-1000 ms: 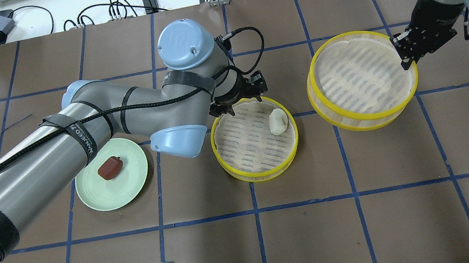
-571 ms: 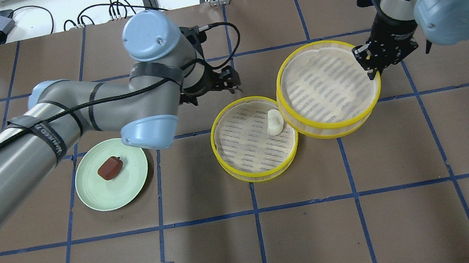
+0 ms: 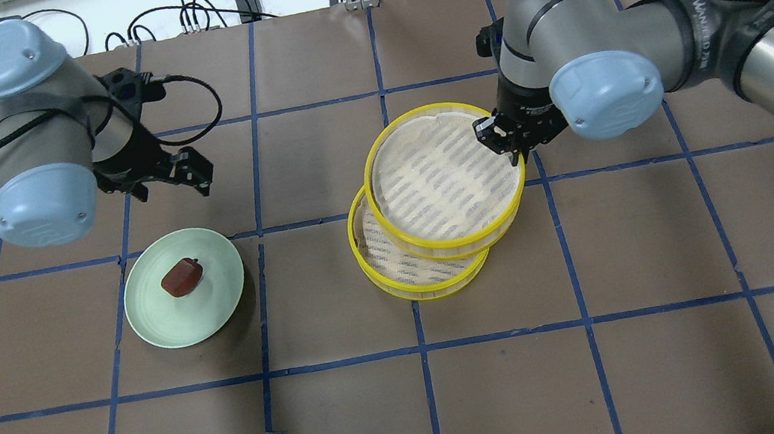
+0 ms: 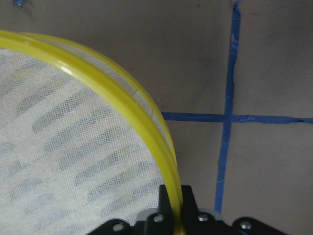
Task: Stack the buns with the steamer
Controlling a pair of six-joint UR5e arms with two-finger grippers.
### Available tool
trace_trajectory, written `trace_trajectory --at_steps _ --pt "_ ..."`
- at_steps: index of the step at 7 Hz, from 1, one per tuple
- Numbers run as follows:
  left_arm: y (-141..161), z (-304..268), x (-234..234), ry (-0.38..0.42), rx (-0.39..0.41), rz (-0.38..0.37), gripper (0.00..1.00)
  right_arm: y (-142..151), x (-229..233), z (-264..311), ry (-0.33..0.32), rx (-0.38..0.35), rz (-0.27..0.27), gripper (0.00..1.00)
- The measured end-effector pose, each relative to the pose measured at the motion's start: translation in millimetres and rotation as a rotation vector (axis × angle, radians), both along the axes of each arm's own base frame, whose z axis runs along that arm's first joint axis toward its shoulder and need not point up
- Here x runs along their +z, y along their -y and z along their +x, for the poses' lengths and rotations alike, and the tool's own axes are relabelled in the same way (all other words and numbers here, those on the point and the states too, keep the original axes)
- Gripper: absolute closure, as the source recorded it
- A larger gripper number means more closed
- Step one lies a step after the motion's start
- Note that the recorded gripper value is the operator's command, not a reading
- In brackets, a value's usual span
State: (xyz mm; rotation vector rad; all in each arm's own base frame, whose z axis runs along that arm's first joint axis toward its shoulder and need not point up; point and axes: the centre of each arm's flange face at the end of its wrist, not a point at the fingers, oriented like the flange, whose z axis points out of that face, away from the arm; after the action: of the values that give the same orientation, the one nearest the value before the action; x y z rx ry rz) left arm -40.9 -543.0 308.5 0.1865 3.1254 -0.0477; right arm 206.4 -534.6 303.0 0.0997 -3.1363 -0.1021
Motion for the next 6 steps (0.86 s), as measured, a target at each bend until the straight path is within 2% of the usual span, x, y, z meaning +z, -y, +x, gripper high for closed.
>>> trace_trajectory --at_steps 2,3,4,5,6 --pt "-19 32 -40 -0.007 -0.010 0.098 0.00 -10 -12 21 -0.003 0.033 0.012 0.93" --pt "-23 34 -59 -0.019 -0.008 0.136 0.04 -11 -15 25 -0.001 0.039 0.017 0.93" --pt "-24 35 -76 -0.031 -0.007 0.170 0.17 -12 -18 27 0.003 0.041 0.023 0.93" --pt "-27 34 -89 -0.038 -0.003 0.199 0.41 -12 -21 27 0.005 0.042 0.027 0.93" --pt "-32 33 -101 -0.044 0.001 0.227 0.70 -12 -23 27 0.006 0.042 0.030 0.92"
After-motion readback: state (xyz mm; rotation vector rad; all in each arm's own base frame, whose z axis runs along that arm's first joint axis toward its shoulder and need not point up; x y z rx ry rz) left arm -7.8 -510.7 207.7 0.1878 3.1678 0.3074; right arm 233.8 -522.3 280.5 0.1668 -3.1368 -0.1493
